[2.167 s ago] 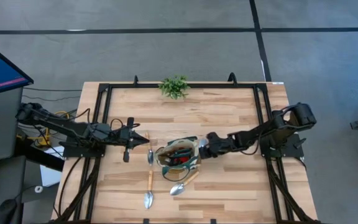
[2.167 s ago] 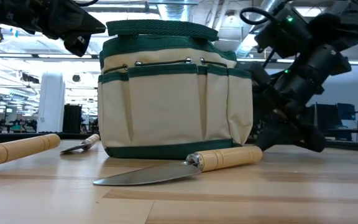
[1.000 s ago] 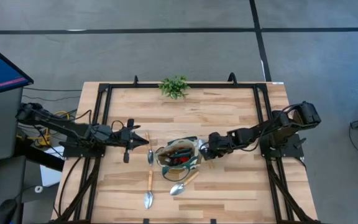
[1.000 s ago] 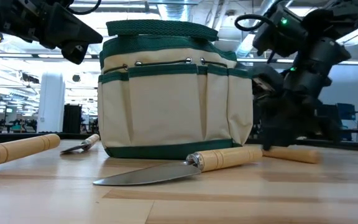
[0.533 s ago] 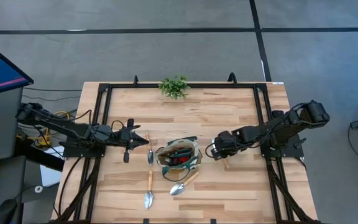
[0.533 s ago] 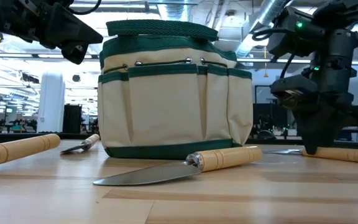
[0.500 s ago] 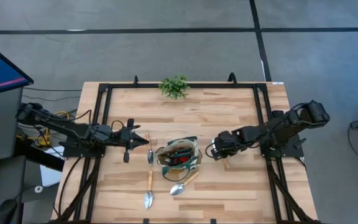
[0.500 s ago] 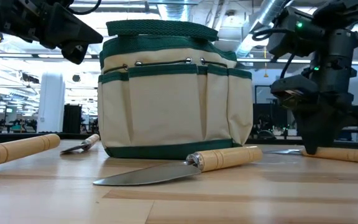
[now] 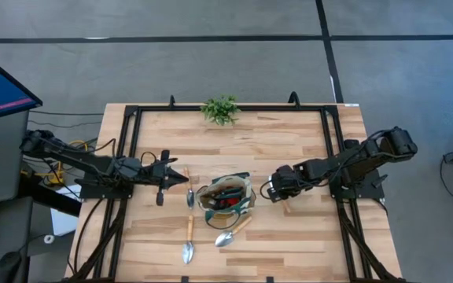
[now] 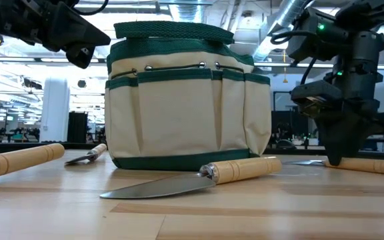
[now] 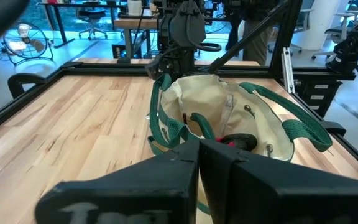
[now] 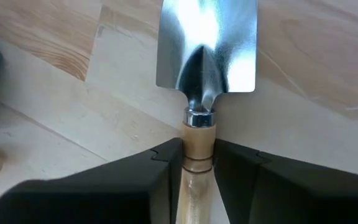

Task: Pick & Place Garden tools in Gardening bag
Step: Put the top right trowel into the gardening bag

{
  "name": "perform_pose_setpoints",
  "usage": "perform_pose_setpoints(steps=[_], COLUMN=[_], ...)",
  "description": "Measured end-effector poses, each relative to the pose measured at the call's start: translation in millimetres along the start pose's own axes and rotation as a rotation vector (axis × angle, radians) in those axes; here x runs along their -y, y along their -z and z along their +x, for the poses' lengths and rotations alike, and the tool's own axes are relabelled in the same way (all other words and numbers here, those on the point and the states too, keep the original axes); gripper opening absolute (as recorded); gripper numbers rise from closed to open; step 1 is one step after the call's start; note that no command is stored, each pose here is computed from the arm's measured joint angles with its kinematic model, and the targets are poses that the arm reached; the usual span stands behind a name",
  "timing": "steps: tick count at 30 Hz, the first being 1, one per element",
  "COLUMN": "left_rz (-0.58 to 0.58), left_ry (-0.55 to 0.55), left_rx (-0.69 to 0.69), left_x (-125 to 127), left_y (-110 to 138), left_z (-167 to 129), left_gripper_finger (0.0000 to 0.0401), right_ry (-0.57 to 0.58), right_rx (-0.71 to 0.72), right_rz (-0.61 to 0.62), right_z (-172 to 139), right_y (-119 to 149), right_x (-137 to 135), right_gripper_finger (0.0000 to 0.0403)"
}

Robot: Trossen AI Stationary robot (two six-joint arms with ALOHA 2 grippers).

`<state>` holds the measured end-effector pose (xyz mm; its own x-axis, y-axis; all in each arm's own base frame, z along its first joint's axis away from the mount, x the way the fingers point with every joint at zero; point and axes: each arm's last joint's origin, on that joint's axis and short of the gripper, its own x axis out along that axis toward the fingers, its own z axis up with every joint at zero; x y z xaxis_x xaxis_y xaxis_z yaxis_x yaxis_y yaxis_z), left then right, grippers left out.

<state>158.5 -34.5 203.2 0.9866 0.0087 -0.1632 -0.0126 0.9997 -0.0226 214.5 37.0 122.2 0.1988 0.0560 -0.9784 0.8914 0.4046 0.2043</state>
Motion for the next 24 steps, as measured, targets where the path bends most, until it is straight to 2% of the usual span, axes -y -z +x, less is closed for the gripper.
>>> perform_pose_setpoints(steps=[14,22,24], left_rz=[0.000,-0.001,-0.001], left_ry=[0.000,-0.003,-0.004], left_rx=[0.001,0.003,0.004], left_x=[0.0,0.0,-0.1], left_y=[-0.2,-0.3,-0.5], left_z=[0.0,0.0,0.0], left_gripper_finger=[0.0003,0.0003,0.0003], right_ry=[0.006,-0.015,0.023], right_rx=[0.044,0.128,0.131], right_rz=[-0.122,-0.203,-0.212], right_z=[-1.5,-29.7,-36.7], right_y=[4.8,2.1,3.1], right_x=[-1.7,-10.5,-6.2], right_gripper_finger=[0.0050,0.0050,0.0050])
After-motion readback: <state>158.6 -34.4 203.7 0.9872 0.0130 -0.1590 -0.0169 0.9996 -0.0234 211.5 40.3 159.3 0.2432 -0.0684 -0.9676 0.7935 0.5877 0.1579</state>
